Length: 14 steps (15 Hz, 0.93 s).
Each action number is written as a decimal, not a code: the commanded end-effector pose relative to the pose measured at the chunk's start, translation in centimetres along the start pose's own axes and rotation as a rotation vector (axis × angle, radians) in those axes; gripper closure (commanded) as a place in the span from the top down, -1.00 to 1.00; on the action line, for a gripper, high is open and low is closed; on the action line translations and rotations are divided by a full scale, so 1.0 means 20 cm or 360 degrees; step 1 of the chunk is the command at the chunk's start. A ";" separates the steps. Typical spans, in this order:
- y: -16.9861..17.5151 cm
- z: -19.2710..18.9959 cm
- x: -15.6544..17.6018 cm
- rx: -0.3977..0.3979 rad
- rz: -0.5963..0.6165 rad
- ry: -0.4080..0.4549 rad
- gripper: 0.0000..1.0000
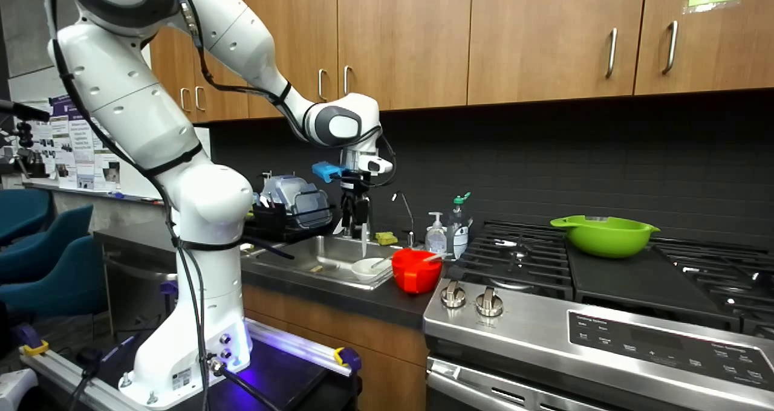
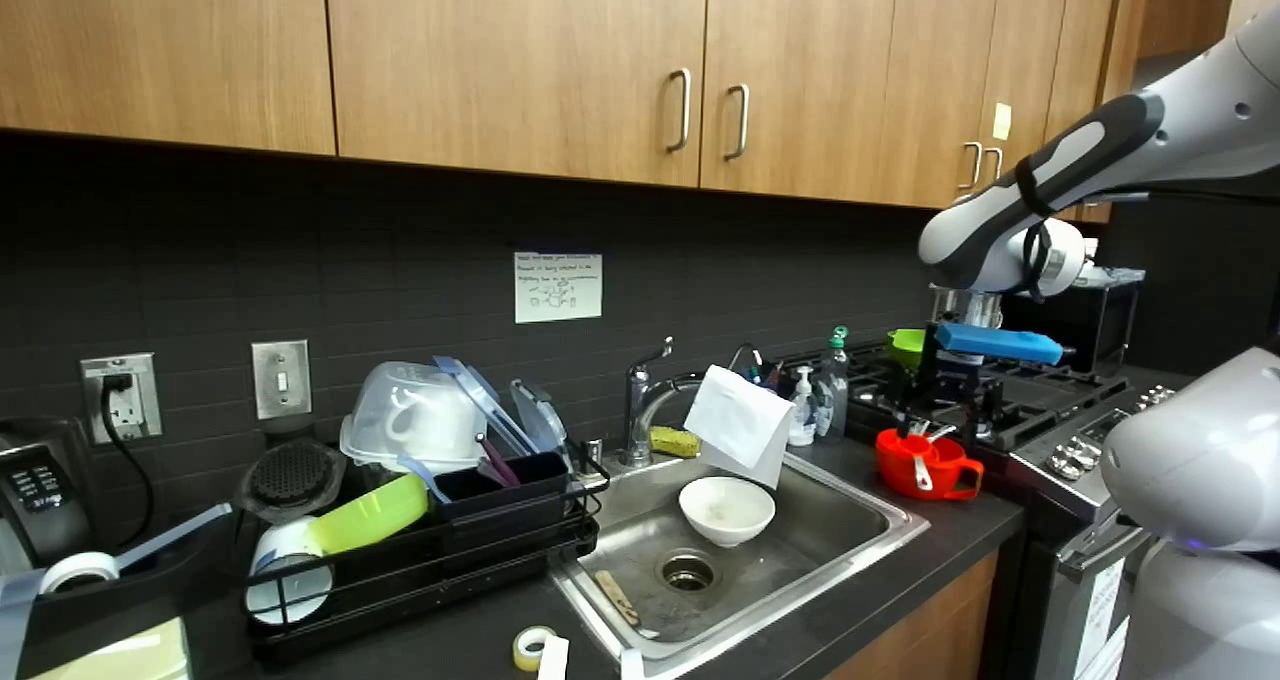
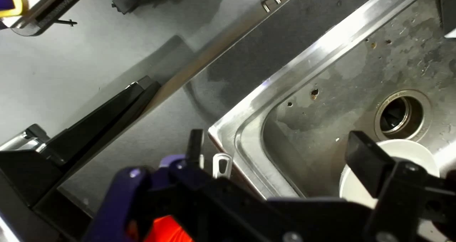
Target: Remove the small orange pot from the orange bowl and put it on the counter
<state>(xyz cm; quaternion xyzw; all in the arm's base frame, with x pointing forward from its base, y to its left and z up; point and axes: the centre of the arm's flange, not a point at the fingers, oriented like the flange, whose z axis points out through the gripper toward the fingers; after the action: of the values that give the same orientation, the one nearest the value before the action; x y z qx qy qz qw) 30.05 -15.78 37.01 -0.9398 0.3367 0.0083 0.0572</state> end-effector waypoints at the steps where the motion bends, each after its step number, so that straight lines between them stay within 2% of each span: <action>1: 0.04 0.06 0.07 0.0042 0.0001 -0.0007 1.00; 14: 0.15 0.20 0.17 0.0054 0.0015 -0.0017 1.00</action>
<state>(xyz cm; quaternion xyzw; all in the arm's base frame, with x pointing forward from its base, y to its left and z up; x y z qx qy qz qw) 30.09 -18.56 33.99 -0.9361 0.3449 0.0092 0.0685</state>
